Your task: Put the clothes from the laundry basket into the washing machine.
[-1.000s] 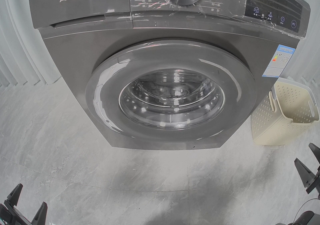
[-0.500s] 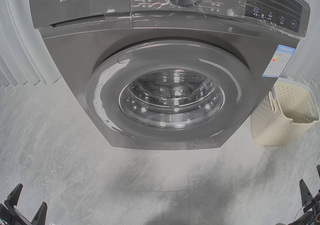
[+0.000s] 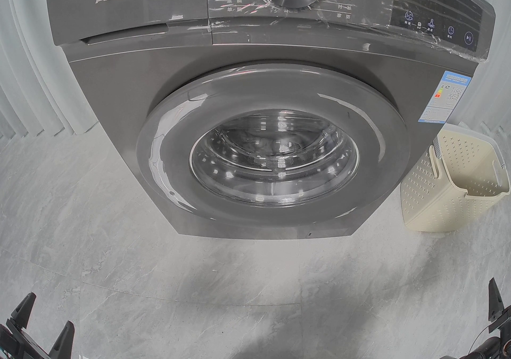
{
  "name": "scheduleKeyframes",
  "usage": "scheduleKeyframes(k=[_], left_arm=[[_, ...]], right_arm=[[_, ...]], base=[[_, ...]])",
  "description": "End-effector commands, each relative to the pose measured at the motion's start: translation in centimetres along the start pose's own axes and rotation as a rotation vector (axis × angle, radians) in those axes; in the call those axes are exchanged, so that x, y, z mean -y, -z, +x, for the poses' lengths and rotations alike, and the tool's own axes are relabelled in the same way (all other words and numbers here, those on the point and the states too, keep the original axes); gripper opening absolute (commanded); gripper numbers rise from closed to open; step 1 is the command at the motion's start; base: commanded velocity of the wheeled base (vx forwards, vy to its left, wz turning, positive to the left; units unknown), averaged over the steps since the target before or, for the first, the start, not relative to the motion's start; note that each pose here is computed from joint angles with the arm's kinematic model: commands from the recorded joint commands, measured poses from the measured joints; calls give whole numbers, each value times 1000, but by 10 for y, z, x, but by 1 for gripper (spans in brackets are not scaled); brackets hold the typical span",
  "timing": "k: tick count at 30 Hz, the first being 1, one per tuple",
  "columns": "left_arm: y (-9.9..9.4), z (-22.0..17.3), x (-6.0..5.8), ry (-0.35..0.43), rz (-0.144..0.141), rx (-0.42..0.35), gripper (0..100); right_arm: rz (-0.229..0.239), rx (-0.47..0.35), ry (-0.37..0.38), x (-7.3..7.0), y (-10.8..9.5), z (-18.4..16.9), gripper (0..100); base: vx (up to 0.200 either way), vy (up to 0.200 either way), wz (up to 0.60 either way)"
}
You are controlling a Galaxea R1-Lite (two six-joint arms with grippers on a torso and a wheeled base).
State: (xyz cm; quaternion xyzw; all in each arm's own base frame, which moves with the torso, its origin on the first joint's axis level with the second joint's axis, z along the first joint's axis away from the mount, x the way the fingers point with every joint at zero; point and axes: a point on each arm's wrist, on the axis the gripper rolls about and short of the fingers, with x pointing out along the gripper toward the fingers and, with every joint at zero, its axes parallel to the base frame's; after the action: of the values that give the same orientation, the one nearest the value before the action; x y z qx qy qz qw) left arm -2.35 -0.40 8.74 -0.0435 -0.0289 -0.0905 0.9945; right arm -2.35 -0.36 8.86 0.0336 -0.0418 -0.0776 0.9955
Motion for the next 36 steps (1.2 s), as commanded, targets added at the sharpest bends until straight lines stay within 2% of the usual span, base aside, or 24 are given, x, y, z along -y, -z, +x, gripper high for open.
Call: scheduleKeyframes(k=[1, 3, 11, 15, 17, 19, 22, 26, 27, 29, 31, 34, 35, 36], left_arm=[[5, 0, 0, 5, 3, -2, 100], [5, 0, 0, 8, 4, -4, 100], [5, 0, 0, 6, -8, -1, 100], [5, 0, 0, 5, -13, -1, 100], [5, 0, 0, 24, 7, -6, 100], [5, -1, 1, 82, 19, -12, 100], [6, -1, 2, 93, 7, -19, 100], [4, -1, 2, 94, -55, -10, 100], [4, -1, 2, 94, -90, -11, 100], [4, -1, 2, 93, -142, -7, 100], [3, -1, 2, 92, -209, -1, 100], [2, -1, 1, 66, -334, 8, 100], [2, -1, 1, 63, -341, 11, 100], [1, -1, 0, 13, -406, 27, 100]], right_arm=[[-3, -29, -64, -1, 8, 0, 100], [-28, -62, -127, -2, 11, 0, 100], [-81, -80, -154, -3, 13, -1, 100], [-74, -77, -160, -3, 13, -1, 100], [-67, -76, -156, -3, 13, -1, 100], [-59, -78, -152, -3, 13, -1, 100], [-63, -81, -152, -3, 13, -1, 100], [-68, -79, -156, -3, 13, -1, 100], [-70, -79, -156, -3, 13, -1, 100], [-68, -78, -159, -3, 13, -1, 100], [-64, -78, -157, -3, 13, -1, 100], [-62, -78, -155, -3, 13, -1, 100], [-61, -78, -155, -3, 13, -1, 100], [-55, -78, -152, -3, 13, -1, 100]], base=[[0, 0, 0], [0, 0, 0], [0, 0, 0], [0, 0, 0], [0, 0, 0], [0, 0, 0], [0, 0, 0], [0, 0, 0], [0, 0, 0], [0, 0, 0], [0, 0, 0], [0, 0, 0], [0, 0, 0], [0, 0, 0]])
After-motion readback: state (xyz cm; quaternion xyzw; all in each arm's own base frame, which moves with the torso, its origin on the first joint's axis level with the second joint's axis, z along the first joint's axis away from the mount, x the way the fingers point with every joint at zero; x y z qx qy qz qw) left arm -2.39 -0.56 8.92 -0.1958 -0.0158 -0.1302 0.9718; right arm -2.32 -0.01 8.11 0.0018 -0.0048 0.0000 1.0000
